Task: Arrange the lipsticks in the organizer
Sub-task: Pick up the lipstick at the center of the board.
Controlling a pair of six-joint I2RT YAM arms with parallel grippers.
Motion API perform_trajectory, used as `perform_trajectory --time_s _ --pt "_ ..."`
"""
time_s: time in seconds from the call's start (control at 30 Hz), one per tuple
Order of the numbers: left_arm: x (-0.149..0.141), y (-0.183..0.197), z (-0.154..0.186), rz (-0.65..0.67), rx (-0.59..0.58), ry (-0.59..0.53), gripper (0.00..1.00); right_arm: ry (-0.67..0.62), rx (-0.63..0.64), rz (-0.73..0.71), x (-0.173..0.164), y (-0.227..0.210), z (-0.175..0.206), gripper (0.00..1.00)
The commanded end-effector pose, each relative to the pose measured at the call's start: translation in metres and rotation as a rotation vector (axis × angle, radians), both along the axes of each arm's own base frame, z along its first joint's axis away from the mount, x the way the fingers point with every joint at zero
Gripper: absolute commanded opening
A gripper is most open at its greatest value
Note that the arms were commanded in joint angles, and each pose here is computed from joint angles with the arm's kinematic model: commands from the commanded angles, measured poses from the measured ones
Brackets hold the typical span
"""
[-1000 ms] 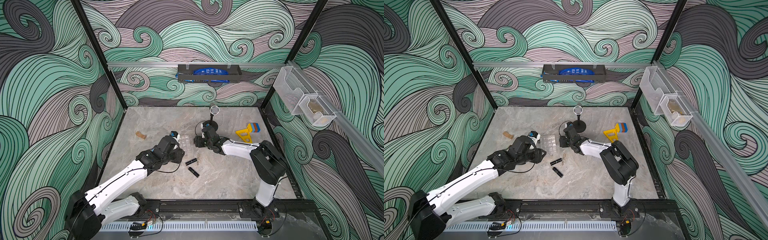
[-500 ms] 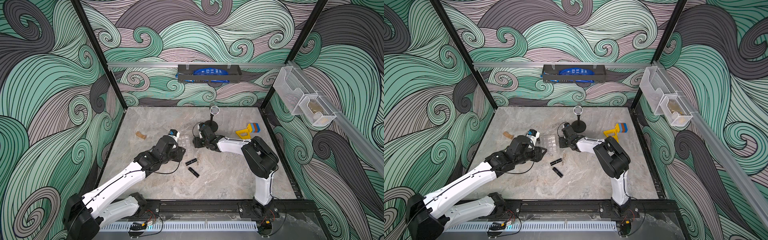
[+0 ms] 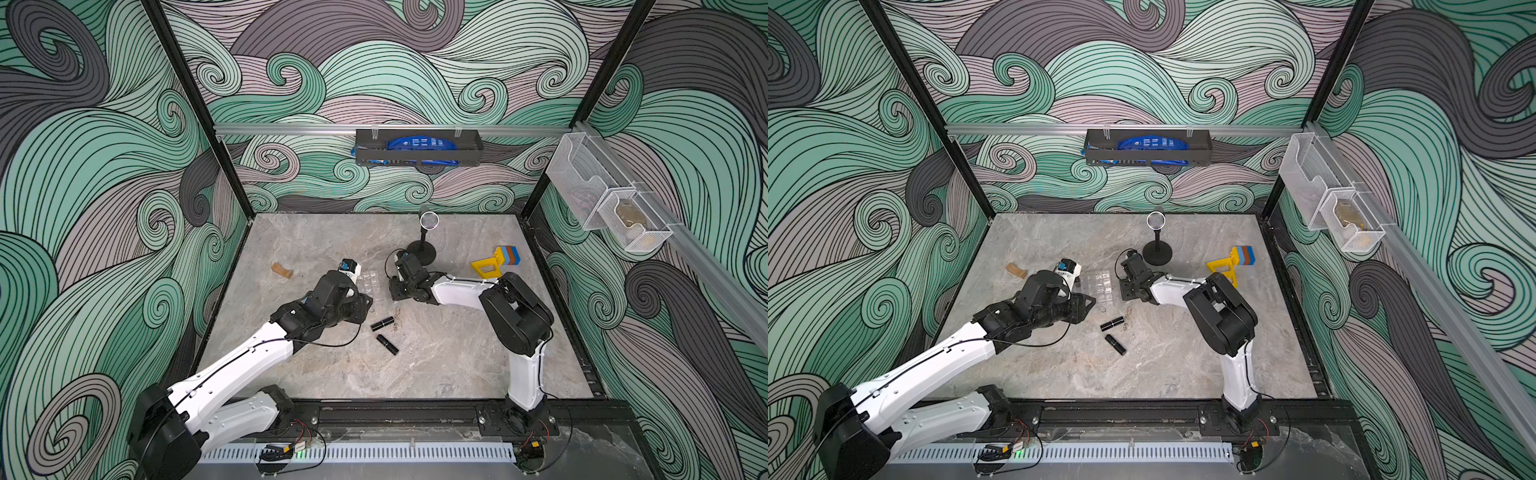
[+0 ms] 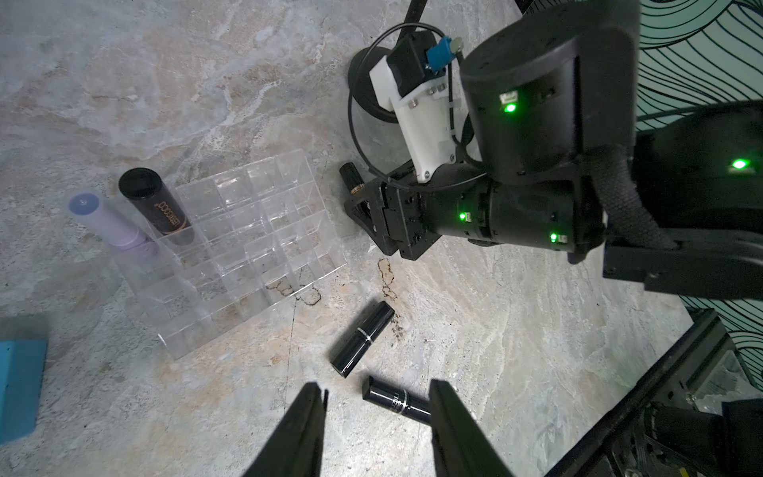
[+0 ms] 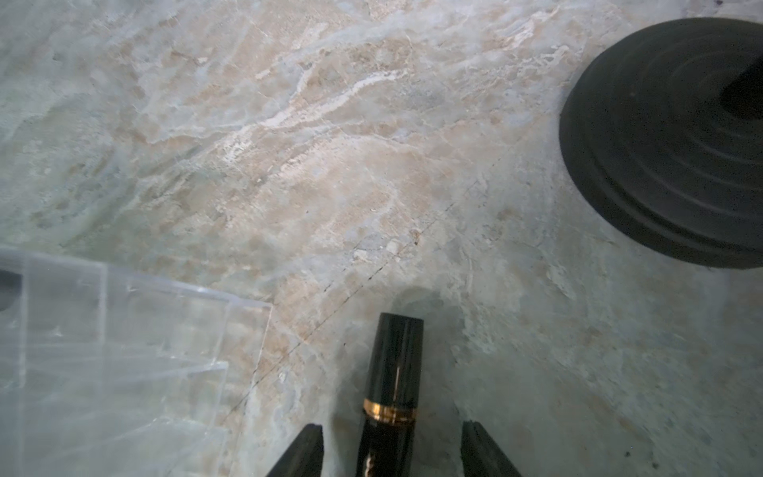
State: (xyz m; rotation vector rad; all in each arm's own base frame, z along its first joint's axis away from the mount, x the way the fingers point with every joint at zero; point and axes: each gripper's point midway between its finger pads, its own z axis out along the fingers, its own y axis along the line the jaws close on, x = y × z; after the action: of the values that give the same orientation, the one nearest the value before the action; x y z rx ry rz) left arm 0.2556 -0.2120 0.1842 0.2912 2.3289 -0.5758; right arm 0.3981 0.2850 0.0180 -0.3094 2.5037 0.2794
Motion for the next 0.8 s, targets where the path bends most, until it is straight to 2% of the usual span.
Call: perform_trajectory --time_s 0.0,0.07,0.3,0.4,0.57,0.77 --pt "-0.001 -0.005 0.007 -0.023 -0.013 0.0 0.44 0.007 -0.08 -0.052 0.004 -0.009 -0.012 0.53" --pt "-0.002 -0.004 0.007 -0.023 -0.004 0.0 0.44 0.003 -0.089 -0.063 0.007 -0.009 -0.012 0.5" --pt "-0.003 0.0 0.007 -0.014 -0.003 -0.001 0.44 0.001 -0.086 -0.085 0.007 -0.012 -0.01 0.25" --pt "-0.007 0.001 0.005 -0.014 -0.001 0.007 0.44 -0.006 -0.055 -0.091 0.002 -0.013 -0.002 0.18" --pt "-0.016 -0.002 0.014 -0.053 -0.05 -0.017 0.46 -0.041 0.052 -0.115 -0.018 -0.019 0.034 0.16" --pt "-0.027 -0.017 0.02 -0.103 -0.143 -0.087 0.55 -0.053 0.276 -0.099 -0.062 -0.023 0.087 0.18"
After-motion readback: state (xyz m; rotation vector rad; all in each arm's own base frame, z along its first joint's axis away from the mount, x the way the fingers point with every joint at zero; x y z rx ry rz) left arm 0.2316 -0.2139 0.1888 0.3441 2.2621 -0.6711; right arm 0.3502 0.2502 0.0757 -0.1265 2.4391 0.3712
